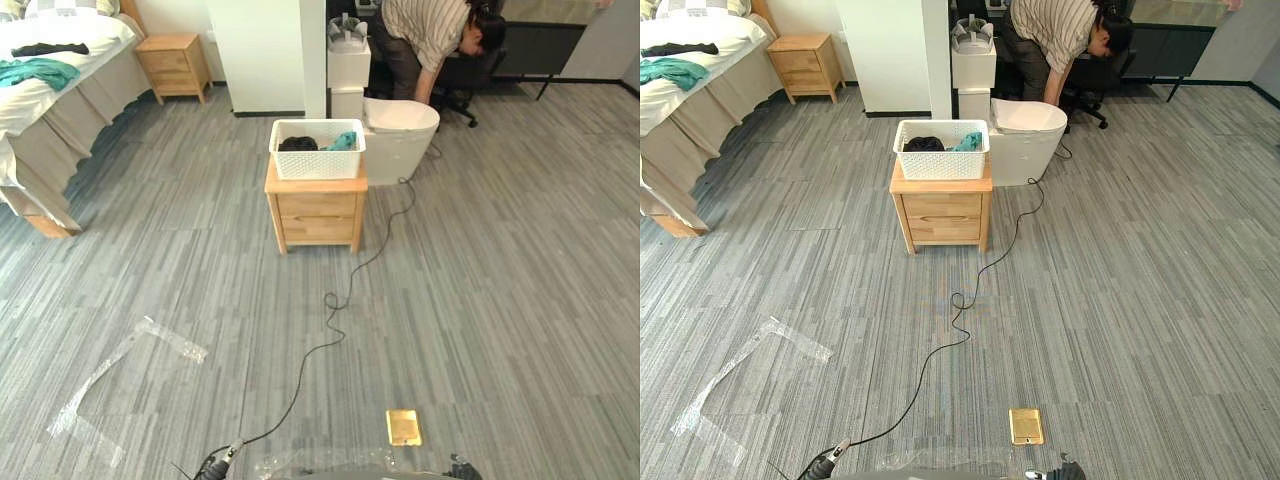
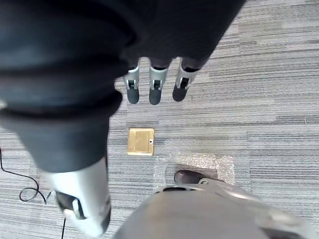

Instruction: Pick up the laundry basket with both hands and put the clothes into the washing machine.

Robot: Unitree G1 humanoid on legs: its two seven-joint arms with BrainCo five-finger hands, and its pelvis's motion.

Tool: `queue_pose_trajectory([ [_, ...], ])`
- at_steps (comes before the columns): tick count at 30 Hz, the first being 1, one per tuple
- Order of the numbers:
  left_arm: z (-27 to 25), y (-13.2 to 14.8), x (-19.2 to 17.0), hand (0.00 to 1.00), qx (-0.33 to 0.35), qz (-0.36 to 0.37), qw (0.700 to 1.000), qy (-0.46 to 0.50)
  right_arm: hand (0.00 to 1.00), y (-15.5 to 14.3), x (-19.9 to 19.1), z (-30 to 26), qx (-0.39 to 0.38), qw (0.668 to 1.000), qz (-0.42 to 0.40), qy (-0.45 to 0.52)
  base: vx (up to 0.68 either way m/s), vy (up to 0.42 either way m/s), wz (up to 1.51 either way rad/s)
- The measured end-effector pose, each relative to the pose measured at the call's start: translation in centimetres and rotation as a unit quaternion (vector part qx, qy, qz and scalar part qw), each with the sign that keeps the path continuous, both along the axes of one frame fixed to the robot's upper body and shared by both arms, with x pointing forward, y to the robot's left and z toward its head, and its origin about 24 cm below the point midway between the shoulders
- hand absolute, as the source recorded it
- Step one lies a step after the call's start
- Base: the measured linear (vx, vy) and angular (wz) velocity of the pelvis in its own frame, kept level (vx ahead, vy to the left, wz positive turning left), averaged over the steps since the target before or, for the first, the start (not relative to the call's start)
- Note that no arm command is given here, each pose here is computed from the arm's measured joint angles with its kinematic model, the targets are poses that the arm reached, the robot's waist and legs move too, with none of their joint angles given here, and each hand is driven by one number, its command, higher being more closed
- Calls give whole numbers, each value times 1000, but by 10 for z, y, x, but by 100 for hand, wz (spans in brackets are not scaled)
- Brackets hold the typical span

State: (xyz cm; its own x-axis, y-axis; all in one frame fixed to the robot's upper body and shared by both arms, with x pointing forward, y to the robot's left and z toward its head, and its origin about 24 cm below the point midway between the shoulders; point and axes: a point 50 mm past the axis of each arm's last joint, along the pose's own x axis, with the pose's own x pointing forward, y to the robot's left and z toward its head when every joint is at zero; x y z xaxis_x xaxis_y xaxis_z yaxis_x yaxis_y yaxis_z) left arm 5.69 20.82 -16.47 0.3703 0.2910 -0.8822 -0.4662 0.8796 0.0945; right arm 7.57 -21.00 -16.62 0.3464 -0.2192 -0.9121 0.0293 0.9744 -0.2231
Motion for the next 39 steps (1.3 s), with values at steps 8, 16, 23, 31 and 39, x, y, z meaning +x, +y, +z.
queue_pose_trajectory([
  [8,1,-1,4,0,-1,3,1000,-11,0,0,9,2,0,1000,0,-11,0,0,0],
  [16,1,-2,6,0,-3,6,1000,-15,0,-1,15,3,0,1000,-3,-19,-20,-10,0],
  [23,2,-2,7,0,-2,5,1000,-19,0,-1,16,3,0,1000,-3,-19,-23,-7,0],
  [31,3,-2,9,0,-2,6,1000,-25,0,-1,16,3,1,1000,-2,-20,-12,-8,3],
  [39,6,1,20,0,-2,17,999,-45,0,1,24,5,3,1000,0,-29,-24,-19,20],
])
